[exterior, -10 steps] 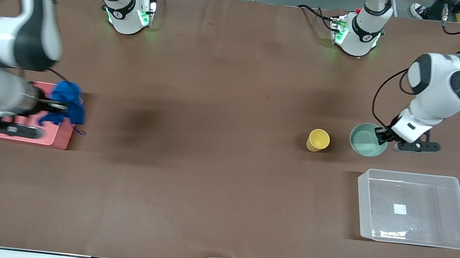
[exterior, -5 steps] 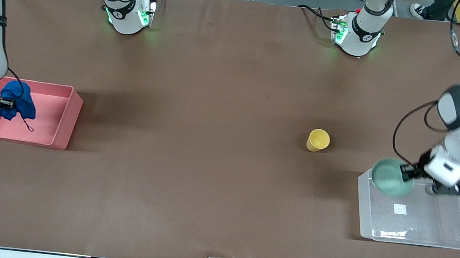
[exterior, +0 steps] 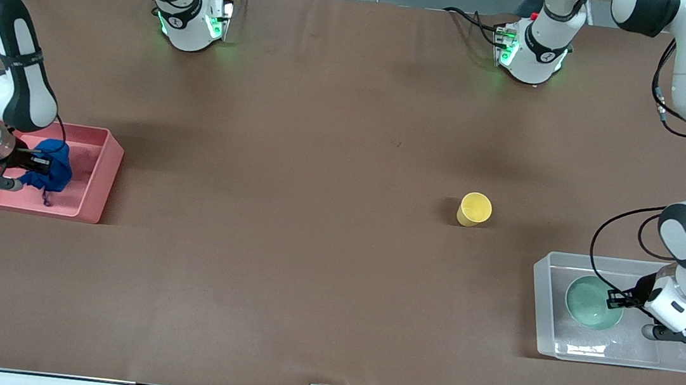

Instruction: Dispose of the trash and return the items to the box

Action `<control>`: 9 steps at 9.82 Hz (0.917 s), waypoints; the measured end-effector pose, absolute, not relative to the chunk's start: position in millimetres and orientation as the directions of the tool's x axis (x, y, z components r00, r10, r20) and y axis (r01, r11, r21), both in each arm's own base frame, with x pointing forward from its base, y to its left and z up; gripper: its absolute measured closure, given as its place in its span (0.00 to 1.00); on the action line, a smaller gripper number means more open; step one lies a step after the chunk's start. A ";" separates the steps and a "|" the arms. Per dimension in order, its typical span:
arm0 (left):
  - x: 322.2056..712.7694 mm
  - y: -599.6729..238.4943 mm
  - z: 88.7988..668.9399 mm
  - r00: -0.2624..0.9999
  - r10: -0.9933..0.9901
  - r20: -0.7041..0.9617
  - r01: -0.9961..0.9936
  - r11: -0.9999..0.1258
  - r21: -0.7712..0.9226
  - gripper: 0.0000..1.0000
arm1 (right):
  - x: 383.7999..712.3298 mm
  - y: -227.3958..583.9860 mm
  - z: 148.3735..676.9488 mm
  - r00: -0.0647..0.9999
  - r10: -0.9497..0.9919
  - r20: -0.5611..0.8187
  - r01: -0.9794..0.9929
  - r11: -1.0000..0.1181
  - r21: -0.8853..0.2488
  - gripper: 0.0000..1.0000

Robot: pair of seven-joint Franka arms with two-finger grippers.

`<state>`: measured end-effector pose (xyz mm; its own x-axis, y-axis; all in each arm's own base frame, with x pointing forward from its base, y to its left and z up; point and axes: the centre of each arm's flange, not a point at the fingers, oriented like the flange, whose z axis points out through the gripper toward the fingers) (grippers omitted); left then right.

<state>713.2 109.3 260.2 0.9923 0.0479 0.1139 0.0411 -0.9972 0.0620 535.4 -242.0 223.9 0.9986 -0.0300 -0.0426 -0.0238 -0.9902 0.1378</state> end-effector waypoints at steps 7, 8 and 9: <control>707.1 114.9 264.3 0.992 0.012 0.127 0.004 -0.998 0.060 0.43 | 575.9 -92.0 448.9 0.992 -0.117 0.056 -0.122 -0.987 0.100 0.00; 705.1 105.5 305.8 0.992 -0.001 0.129 -0.013 -0.996 0.089 0.27 | 578.3 -66.3 482.9 0.991 -0.127 0.047 -0.132 -0.986 0.098 0.00; 698.1 91.7 346.0 0.993 -0.029 0.112 -0.042 -0.993 0.109 0.14 | 578.4 -58.9 519.8 0.990 -0.140 0.028 -0.142 -0.986 0.093 0.00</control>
